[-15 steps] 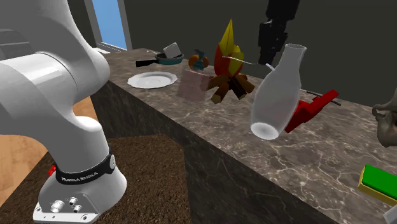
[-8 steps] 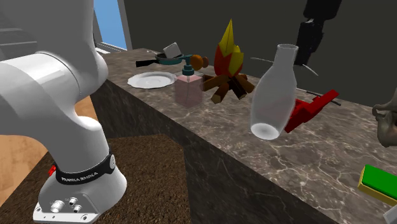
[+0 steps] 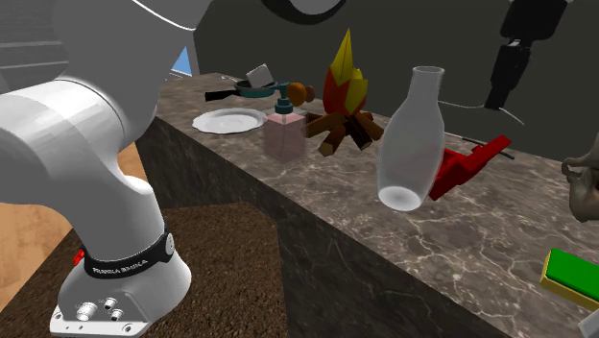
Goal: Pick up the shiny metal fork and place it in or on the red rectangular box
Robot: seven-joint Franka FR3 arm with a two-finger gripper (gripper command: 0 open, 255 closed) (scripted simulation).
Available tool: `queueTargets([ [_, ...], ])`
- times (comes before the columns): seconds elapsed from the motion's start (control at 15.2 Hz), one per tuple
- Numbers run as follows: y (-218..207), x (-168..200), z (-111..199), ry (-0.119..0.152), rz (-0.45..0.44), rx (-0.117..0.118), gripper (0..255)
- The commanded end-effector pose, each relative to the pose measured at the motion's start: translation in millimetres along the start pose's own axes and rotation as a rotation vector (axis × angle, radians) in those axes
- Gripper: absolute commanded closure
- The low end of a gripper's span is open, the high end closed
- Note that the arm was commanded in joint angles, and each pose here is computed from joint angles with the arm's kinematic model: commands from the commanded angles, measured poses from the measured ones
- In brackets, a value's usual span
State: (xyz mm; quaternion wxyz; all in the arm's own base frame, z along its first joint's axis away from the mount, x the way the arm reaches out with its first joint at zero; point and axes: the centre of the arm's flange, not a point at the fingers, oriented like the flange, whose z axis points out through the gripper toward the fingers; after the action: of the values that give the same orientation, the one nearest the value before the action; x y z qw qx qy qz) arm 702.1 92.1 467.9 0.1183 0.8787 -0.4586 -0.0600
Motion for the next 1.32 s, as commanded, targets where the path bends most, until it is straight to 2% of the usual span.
queueTargets([
  [0.0,-4,1,10,0.0,0.0,0.0,255],
  [0.53,-15,1,51,0.0,0.0,0.0,255],
  [0.99,-15,1,51,0.0,0.0,0.0,255],
  [1.06,-15,1,51,0.0,0.0,0.0,0],
  [1.25,-15,1,51,0.0,0.0,0.001,0],
])
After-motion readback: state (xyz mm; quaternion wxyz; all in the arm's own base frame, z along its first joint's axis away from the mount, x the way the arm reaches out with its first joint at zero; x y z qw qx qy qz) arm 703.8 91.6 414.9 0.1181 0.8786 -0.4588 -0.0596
